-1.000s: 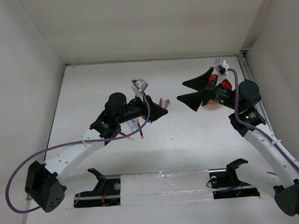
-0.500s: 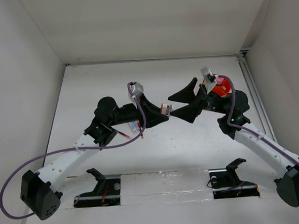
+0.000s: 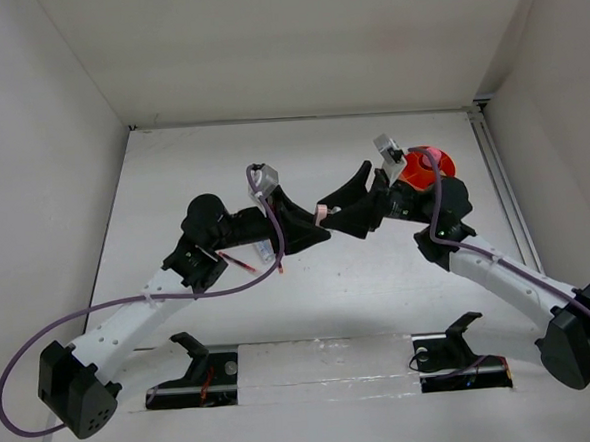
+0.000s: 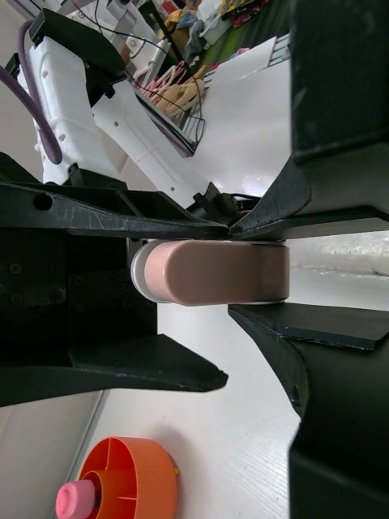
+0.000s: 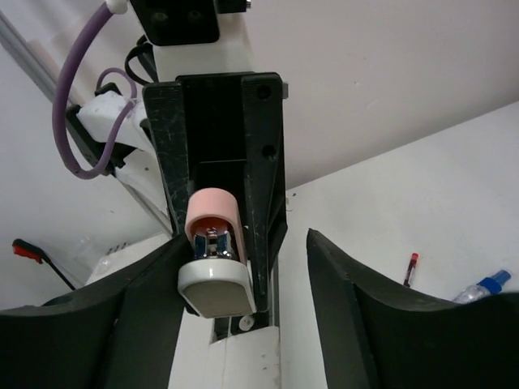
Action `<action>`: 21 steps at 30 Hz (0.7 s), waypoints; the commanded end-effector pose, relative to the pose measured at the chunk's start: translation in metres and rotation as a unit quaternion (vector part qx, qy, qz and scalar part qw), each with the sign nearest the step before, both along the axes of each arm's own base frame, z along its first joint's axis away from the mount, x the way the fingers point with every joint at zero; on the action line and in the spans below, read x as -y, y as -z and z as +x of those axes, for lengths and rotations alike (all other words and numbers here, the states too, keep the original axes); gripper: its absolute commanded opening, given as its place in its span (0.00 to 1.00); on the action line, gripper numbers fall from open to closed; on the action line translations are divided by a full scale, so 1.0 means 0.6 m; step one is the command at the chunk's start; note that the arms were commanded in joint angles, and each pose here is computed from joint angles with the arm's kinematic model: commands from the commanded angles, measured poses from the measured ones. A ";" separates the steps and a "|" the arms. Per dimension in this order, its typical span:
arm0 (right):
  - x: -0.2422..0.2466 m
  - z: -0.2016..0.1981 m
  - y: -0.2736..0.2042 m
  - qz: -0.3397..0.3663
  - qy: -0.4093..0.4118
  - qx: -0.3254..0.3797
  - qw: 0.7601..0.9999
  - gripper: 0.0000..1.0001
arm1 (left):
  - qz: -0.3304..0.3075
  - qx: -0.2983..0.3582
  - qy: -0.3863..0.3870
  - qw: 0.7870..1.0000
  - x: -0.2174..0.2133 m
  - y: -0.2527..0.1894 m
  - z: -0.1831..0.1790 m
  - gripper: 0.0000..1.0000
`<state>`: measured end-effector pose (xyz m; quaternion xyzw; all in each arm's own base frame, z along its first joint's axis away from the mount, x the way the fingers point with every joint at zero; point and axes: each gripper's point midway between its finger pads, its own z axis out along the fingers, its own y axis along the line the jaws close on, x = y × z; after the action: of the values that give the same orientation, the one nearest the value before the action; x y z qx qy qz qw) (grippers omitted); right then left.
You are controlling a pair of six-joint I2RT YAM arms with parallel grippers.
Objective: Sort the stationery into containers
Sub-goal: Pick up the stapler from the center of the board, then place the stapler in the storage box.
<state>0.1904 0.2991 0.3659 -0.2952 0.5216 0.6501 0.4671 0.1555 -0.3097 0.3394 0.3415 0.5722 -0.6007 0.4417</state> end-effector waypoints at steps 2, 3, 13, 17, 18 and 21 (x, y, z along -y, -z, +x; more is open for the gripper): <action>0.000 -0.024 -0.058 0.043 -0.015 0.060 0.997 0.62 | -0.029 0.040 0.016 0.999 -0.006 -0.032 -0.018 0.00; -0.002 -0.029 -0.065 0.047 -0.020 0.064 0.997 0.62 | -0.026 0.036 0.016 0.999 -0.006 -0.024 -0.017 0.00; -0.008 -0.033 -0.079 0.052 -0.030 0.072 0.996 0.27 | -0.024 0.031 0.007 0.999 -0.003 -0.017 -0.009 0.00; -0.009 -0.031 -0.078 0.047 -0.030 0.063 0.996 0.00 | -0.030 0.033 -0.008 0.999 -0.006 -0.023 -0.003 0.00; -0.010 -0.030 -0.076 0.044 -0.030 0.059 0.997 0.00 | -0.030 0.033 -0.008 0.999 -0.006 -0.023 -0.003 0.00; -0.010 -0.029 -0.073 0.041 -0.030 0.054 0.997 0.00 | -0.024 0.021 -0.027 0.999 -0.006 -0.016 0.008 0.00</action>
<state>0.1819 0.3062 0.3853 -0.3067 0.4937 0.6648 0.4694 0.1569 -0.3093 0.3343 0.3370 0.5737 -0.5999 0.4444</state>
